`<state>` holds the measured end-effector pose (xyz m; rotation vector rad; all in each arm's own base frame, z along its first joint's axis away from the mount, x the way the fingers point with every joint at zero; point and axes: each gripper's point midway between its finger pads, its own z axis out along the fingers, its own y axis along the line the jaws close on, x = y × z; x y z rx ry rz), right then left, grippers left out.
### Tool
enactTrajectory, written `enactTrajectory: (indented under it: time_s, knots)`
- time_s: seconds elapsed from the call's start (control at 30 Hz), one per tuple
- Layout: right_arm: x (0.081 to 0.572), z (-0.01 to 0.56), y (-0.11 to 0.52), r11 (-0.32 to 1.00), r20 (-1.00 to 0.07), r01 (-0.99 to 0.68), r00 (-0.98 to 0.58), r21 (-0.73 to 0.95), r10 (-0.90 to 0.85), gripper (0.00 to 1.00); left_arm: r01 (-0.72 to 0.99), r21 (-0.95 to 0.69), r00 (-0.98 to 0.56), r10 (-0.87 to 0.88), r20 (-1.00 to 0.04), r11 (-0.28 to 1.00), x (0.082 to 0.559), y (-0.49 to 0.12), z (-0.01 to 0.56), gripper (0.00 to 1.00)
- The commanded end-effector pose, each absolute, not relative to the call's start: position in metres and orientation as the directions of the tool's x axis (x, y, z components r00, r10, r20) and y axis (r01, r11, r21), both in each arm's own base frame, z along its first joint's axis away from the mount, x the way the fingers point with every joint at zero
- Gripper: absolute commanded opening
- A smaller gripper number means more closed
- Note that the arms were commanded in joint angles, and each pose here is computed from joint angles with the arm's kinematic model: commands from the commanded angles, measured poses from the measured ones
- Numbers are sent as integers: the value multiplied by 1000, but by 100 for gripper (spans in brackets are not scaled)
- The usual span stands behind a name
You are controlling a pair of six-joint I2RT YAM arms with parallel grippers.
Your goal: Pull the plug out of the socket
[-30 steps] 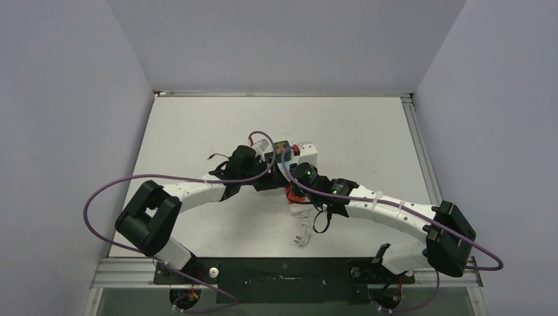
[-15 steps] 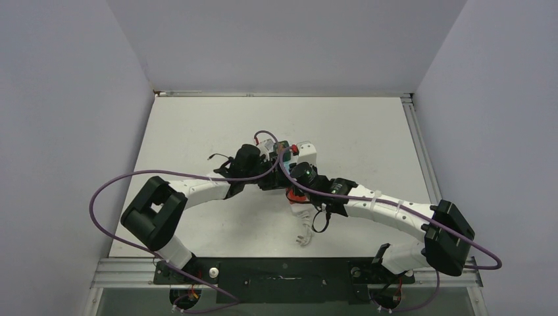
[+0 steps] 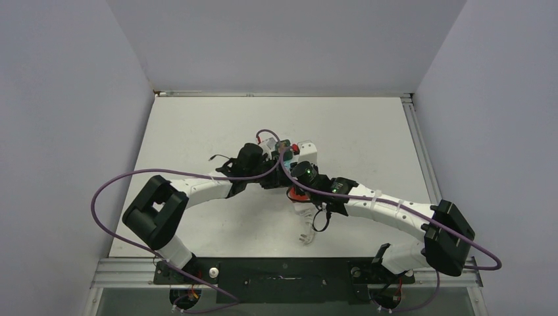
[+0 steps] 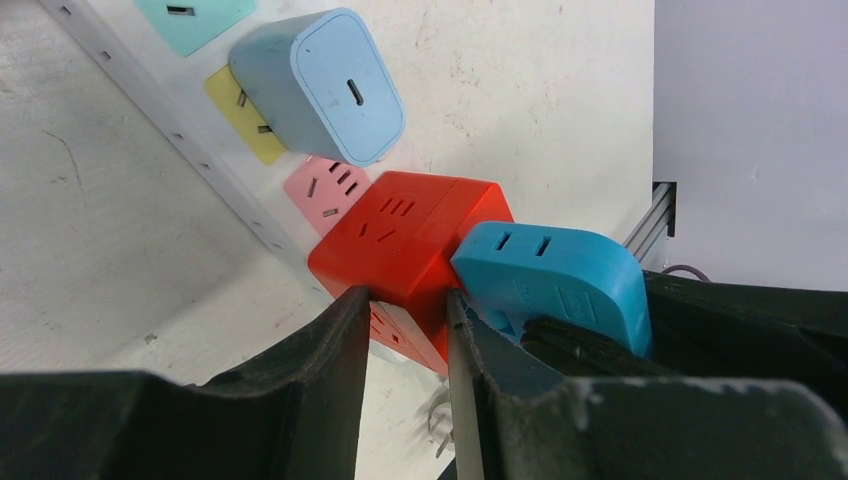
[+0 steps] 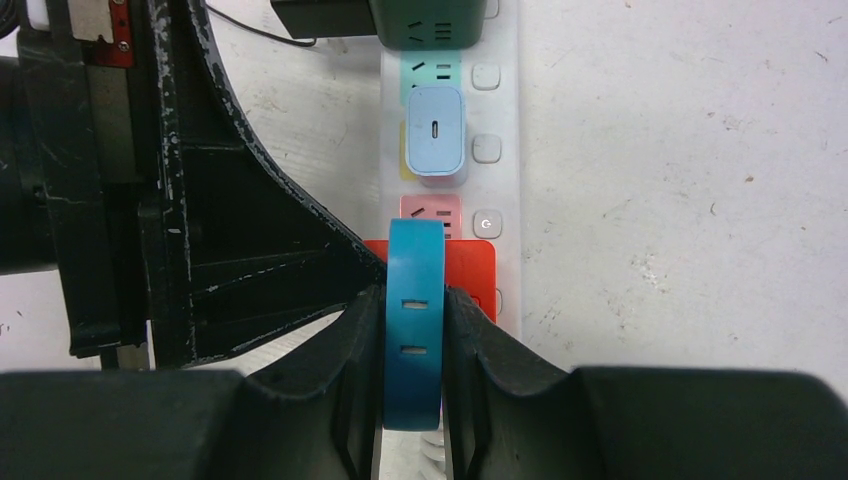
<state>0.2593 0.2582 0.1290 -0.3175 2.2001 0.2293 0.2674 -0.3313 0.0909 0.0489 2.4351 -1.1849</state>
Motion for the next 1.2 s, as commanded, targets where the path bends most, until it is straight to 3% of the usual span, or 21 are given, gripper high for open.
enactTrajectory:
  time_s: [0.0, 0.27, 1.17]
  knots:
    - [274, 154, 265, 947, -830, -281, -557, 159, -26, 5, 218, -687, -927, -73, -368, 693, 251, -331, 65, 24]
    - [277, 156, 253, 928, -811, -270, -582, 257, 55, 5, 223, -675, -931, -53, -362, 703, 246, -334, 60, 23]
    - [264, 168, 270, 919, -862, -330, -506, 215, 20, 5, 229, -651, -933, -27, -359, 724, 243, -335, 50, 23]
